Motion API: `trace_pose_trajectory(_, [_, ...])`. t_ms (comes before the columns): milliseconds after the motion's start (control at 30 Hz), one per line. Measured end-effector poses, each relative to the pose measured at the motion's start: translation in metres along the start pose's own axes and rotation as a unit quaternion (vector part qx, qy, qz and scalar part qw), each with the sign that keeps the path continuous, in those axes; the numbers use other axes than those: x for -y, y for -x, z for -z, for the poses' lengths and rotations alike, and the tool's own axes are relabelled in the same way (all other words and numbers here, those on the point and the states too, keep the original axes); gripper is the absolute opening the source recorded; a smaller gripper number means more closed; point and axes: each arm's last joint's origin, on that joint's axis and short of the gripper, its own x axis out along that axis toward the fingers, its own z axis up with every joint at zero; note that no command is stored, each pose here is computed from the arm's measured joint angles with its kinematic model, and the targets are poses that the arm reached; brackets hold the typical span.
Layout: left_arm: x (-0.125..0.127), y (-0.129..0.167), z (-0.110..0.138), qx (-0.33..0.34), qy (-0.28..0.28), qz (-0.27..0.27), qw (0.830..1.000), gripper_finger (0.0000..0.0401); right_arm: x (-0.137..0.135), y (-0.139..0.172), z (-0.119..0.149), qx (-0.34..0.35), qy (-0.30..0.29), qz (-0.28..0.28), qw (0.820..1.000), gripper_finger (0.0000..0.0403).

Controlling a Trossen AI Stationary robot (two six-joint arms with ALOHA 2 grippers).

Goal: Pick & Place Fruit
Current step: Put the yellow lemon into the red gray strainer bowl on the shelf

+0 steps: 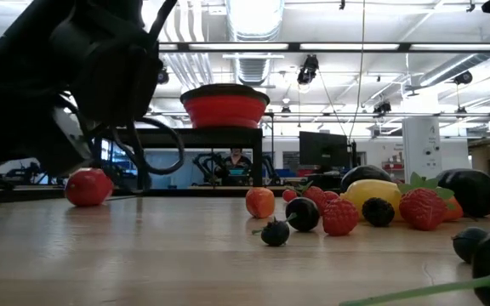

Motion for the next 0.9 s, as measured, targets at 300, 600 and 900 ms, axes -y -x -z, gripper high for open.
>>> trace_pose_trajectory(300, [0.0, -0.007, 0.003, -0.026, -0.005, 0.017, 0.999, 0.0271, 0.0, 0.0, 0.0, 0.0, 0.0, 0.0, 1.0, 0.0008])
trace_pose_trajectory(600, [-0.001, -0.018, 0.002, -0.013, -0.049, 0.005, 0.999, 0.0271, 0.0, 0.0, 0.0, 0.0, -0.001, 0.0, 1.0, 0.0008])
trace_pose_trajectory(900, [0.001, -0.018, 0.003, -0.007, -0.033, 0.002, 0.999, 0.0251, 0.0, 0.0, 0.0, 0.0, -0.001, 0.0, 1.0, 0.0008])
